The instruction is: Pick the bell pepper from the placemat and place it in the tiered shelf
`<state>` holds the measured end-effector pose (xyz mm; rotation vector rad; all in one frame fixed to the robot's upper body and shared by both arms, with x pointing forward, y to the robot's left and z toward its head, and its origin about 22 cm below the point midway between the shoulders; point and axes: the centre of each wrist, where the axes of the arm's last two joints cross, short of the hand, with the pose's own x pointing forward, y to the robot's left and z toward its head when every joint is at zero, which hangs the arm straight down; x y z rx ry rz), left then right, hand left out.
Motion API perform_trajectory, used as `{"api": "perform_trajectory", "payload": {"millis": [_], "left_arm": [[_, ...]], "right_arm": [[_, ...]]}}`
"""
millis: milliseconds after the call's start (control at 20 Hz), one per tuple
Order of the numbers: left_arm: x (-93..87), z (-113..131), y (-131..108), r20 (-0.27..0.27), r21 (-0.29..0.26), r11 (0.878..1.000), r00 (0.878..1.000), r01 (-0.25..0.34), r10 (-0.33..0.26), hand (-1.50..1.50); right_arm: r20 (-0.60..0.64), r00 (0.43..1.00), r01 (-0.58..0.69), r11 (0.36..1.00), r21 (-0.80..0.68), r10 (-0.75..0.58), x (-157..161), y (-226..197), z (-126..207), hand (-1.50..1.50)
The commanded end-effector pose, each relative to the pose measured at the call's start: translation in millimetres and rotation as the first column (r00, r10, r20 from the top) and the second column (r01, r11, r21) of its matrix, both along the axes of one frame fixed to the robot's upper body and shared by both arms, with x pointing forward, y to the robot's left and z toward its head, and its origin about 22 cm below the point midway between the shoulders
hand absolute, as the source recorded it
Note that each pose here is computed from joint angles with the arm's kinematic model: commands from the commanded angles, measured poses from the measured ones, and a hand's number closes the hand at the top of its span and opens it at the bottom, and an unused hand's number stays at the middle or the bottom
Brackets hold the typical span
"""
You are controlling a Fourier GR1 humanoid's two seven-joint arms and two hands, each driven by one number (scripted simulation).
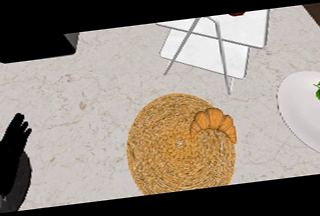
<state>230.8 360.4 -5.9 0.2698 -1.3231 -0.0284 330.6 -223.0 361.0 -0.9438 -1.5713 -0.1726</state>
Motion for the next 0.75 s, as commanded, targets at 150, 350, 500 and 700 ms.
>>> {"api": "perform_trajectory", "payload": {"millis": [150, 350, 500, 700], "left_arm": [[-5.4, -1.6, -3.5, -0.011, -0.007, 1.0, 1.0, -0.02, 0.019, 0.0], [-19.1, -13.1, 1.1, -0.017, -0.01, 0.999, 0.999, -0.042, 0.042, 0.0], [-17.5, -6.1, 8.6, -0.018, 0.007, 0.997, 0.997, -0.08, 0.081, 0.0], [-29.6, -12.5, 5.4, -0.023, 0.011, 0.996, 0.996, -0.087, 0.087, 0.0]], "right_arm": [[0.02, 0.993, 0.112, 0.993, 0.036, -0.112, -91.3, -47.8, 33.4, -1.5], [-0.008, 0.99, 0.142, 0.99, 0.01, -0.142, -128.1, -71.3, 31.5, -1.5], [-0.048, 0.991, 0.12, 0.993, -0.017, -0.121, -140.7, -102.7, 27.2, -1.5], [-0.016, 0.993, 0.112, 0.993, -0.034, -0.113, -170.4, -130.0, 32.6, -1.5]]}}
